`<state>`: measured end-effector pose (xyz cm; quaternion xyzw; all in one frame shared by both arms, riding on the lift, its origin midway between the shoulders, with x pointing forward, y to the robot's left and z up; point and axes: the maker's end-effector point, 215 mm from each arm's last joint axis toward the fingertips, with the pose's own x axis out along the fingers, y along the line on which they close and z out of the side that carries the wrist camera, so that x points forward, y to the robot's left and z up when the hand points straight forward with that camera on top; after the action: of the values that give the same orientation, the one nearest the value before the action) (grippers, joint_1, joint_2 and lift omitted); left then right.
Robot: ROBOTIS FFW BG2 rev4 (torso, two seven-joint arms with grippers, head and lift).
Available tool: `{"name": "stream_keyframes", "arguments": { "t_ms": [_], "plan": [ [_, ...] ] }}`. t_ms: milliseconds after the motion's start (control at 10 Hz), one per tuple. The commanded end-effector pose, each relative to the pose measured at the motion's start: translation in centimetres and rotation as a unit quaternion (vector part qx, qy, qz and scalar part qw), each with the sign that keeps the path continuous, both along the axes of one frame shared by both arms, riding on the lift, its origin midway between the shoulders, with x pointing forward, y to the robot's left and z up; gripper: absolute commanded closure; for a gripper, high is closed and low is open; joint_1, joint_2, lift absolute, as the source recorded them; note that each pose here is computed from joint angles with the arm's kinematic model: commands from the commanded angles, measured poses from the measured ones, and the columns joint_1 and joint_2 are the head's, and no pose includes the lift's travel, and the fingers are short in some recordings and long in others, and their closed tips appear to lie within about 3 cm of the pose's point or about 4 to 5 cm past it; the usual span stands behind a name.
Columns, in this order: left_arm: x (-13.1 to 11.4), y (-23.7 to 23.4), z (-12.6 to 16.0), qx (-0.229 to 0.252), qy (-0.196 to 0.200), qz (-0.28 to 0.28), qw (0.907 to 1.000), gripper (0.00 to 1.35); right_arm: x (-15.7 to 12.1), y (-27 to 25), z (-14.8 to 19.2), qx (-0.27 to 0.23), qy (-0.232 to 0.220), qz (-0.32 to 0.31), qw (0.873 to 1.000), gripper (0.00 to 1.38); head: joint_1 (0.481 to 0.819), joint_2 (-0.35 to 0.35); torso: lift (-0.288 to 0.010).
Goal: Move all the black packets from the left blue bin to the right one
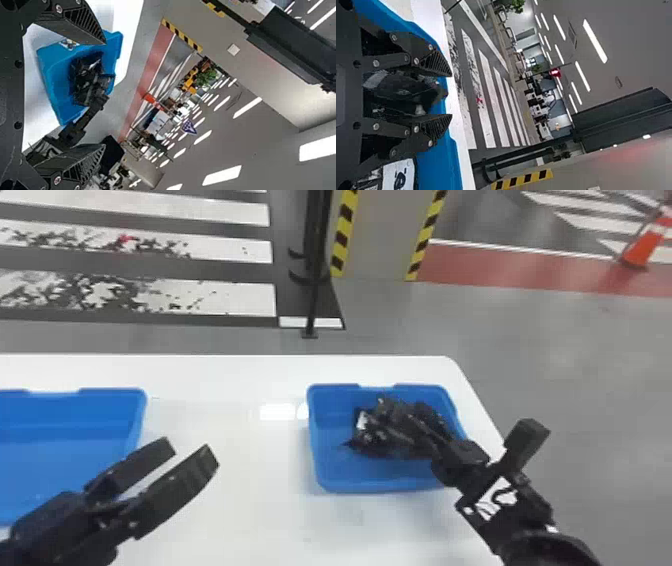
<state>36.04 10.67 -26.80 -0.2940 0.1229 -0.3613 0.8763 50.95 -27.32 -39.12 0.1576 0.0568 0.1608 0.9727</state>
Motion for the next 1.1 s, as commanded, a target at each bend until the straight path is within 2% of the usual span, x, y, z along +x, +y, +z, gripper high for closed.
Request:
{"name": "stream_keyframes", "arguments": {
  "t_ms": [0, 100, 200, 300, 400, 600, 800, 1000],
  "plan": [
    [0.0, 1.9, 0.1, -0.005, -0.004, 0.024, 0.9997, 0.13, -1.6, 0.1, 0.5, -0.005, -0.008, -0.001, 1.000, 0.07, 0.695, -0.217, -0.138],
    [-0.2, 2.5, 0.2, -0.003, -0.009, 0.031, 0.9995, 0.13, -2.8, -0.1, 0.7, -0.006, -0.014, -0.009, 1.000, 0.12, 0.695, -0.207, -0.138],
    [-0.1, 3.5, 1.1, -0.005, -0.033, 0.048, 0.9983, 0.13, -4.3, -0.8, 1.7, -0.021, -0.029, -0.025, 0.999, 0.13, 0.695, -0.195, -0.138],
    [-0.1, 5.0, 2.1, 0.004, -0.065, 0.077, 0.9949, 0.13, -6.6, -1.2, 3.9, -0.058, -0.053, -0.038, 0.996, 0.13, 0.695, -0.194, -0.138],
    [-0.7, 5.7, 0.9, 0.015, -0.053, 0.087, 0.9947, 0.13, -8.7, -0.4, 4.3, -0.066, -0.059, -0.037, 0.995, 0.13, 0.695, -0.189, -0.138],
    [-2.0, 9.7, -2.5, 0.090, -0.036, 0.139, 0.9855, 0.13, -12.8, 0.3, 6.0, -0.091, -0.079, -0.055, 0.991, 0.13, 0.695, -0.162, -0.138],
    [-3.1, 14.8, -4.5, 0.171, -0.025, 0.200, 0.9645, 0.13, -16.0, 0.6, 8.6, -0.107, -0.095, -0.071, 0.987, 0.14, 0.695, -0.095, -0.138],
    [-4.2, 17.9, -3.3, 0.276, -0.038, 0.219, 0.9352, 0.13, -18.1, 1.1, 9.2, -0.110, -0.090, -0.074, 0.987, 0.14, 0.695, -0.022, -0.138]
  ]
}}
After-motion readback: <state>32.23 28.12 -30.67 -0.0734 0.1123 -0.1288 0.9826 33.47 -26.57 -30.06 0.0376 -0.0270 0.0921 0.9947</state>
